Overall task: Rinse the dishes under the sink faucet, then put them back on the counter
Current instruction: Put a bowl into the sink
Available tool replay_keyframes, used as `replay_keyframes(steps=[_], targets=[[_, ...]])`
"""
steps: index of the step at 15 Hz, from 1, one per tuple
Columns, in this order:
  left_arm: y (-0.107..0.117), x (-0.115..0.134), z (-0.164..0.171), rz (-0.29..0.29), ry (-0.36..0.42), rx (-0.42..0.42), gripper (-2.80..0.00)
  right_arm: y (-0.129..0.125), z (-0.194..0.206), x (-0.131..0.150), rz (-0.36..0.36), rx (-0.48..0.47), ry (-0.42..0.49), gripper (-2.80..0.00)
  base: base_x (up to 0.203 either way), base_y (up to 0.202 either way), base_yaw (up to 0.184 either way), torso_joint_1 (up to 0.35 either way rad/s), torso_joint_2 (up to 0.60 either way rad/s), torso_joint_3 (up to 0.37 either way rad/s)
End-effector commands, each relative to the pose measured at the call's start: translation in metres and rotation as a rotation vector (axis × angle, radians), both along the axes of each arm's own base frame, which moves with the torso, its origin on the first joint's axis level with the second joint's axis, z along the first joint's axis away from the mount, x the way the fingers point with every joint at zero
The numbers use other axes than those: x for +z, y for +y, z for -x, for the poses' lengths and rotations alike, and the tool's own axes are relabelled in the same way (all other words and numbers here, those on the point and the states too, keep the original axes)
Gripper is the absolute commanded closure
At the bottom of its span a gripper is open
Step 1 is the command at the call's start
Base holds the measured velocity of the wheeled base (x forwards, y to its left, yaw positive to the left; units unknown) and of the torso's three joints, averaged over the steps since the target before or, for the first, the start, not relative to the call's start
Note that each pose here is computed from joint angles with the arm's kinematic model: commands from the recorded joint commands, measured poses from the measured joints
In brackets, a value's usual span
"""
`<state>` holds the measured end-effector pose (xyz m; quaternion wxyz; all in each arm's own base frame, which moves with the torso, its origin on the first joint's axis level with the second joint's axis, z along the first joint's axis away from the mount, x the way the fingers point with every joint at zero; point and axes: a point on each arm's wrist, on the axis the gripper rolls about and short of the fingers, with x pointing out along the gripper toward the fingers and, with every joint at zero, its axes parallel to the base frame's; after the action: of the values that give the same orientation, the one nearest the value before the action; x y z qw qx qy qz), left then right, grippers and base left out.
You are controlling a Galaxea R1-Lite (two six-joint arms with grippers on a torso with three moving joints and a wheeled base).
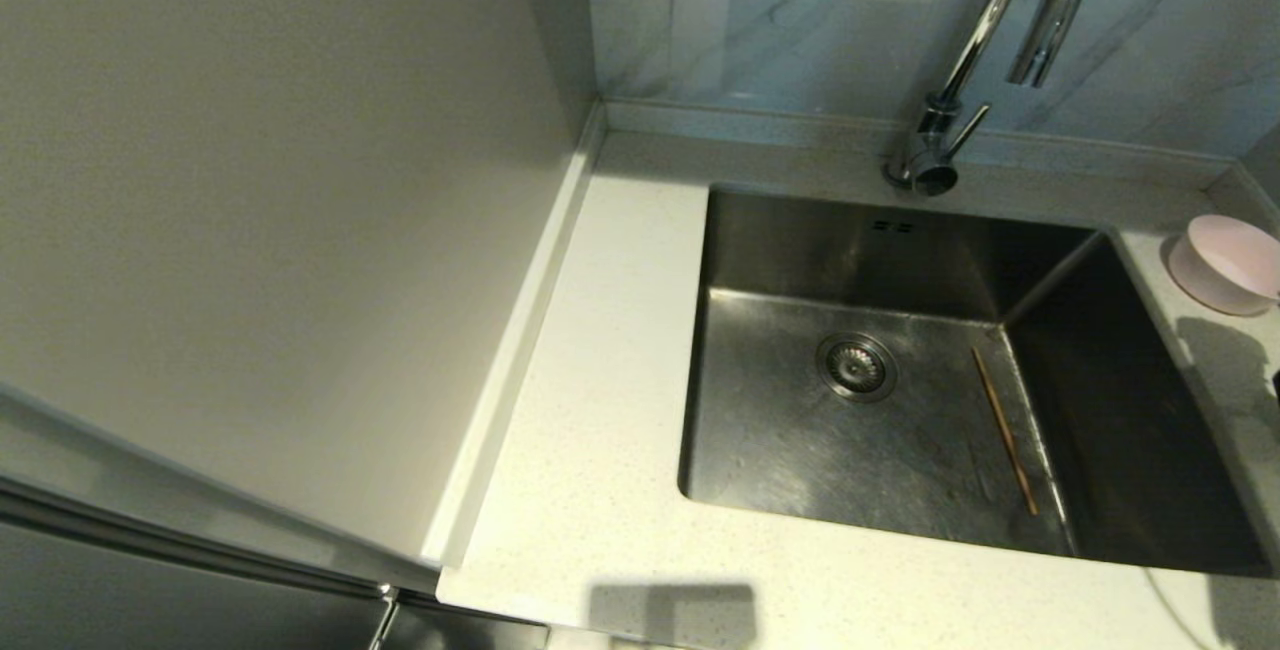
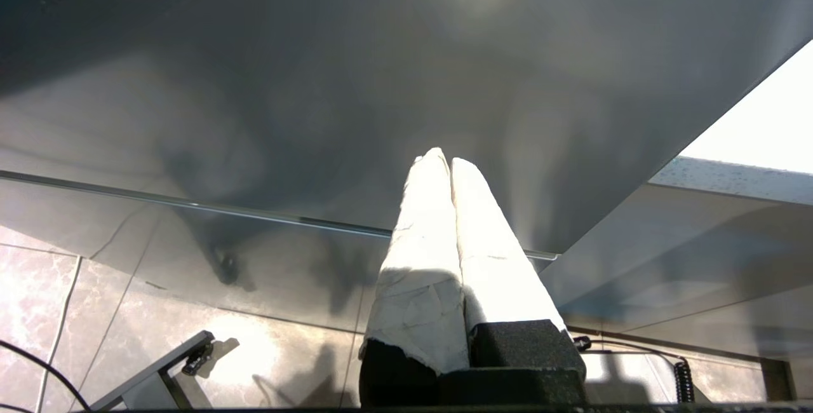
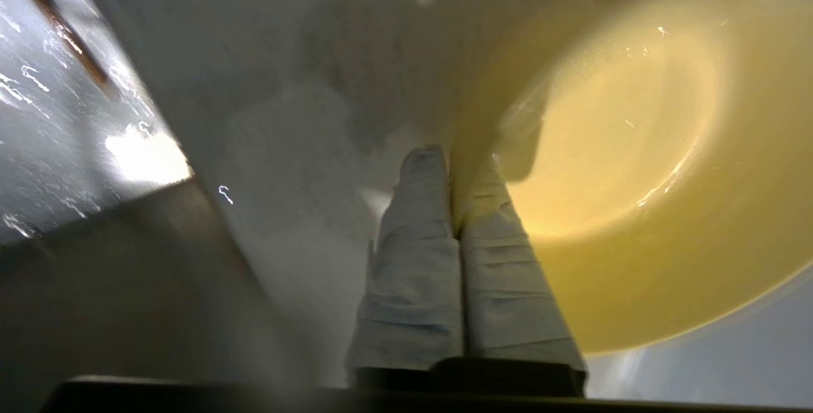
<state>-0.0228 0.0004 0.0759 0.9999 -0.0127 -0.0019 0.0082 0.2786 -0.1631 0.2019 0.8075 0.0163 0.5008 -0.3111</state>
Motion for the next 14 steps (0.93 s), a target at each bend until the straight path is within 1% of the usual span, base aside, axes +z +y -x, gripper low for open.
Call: replay_keyframes(steps=[1, 3, 6, 9, 12, 13, 14], targets=[[0.000, 0.000, 0.000, 0.001, -0.004, 0.000, 0.00, 0.003, 0.001, 0.005, 0.008, 0.007, -0.009, 0.00, 0.000, 0.000, 0.000, 0.000, 0.00, 0.000], [0.000, 0.000, 0.000, 0.001, -0.004, 0.000, 0.00, 0.012, 0.003, 0.014, 0.020, 0.029, -0.034, 0.00, 0.000, 0.000, 0.000, 0.000, 0.00, 0.000], [0.000, 0.000, 0.000, 0.001, -0.004, 0.000, 0.00, 0.040, 0.009, 0.027, 0.032, 0.104, -0.066, 0.00, 0.000, 0.000, 0.000, 0.000, 0.00, 0.000], [0.000, 0.000, 0.000, 0.001, -0.004, 0.000, 0.00, 0.088, 0.012, 0.032, 0.031, 0.258, -0.079, 0.00, 0.000, 0.000, 0.000, 0.000, 0.00, 0.000], [0.000, 0.000, 0.000, 0.001, -0.004, 0.000, 0.00, 0.144, 0.003, 0.030, 0.033, 0.457, -0.076, 0.00, 0.000, 0.000, 0.000, 0.000, 0.00, 0.000], [0.000, 0.000, 0.000, 0.001, -0.004, 0.000, 0.00, 0.162, -0.005, 0.026, 0.051, 0.509, -0.071, 0.00, 0.000, 0.000, 0.000, 0.000, 0.00, 0.000], [0.000, 0.000, 0.000, 0.001, -0.004, 0.000, 0.00, 0.178, -0.018, 0.017, 0.086, 0.540, -0.083, 0.00, 0.000, 0.000, 0.000, 0.000, 0.00, 0.000]])
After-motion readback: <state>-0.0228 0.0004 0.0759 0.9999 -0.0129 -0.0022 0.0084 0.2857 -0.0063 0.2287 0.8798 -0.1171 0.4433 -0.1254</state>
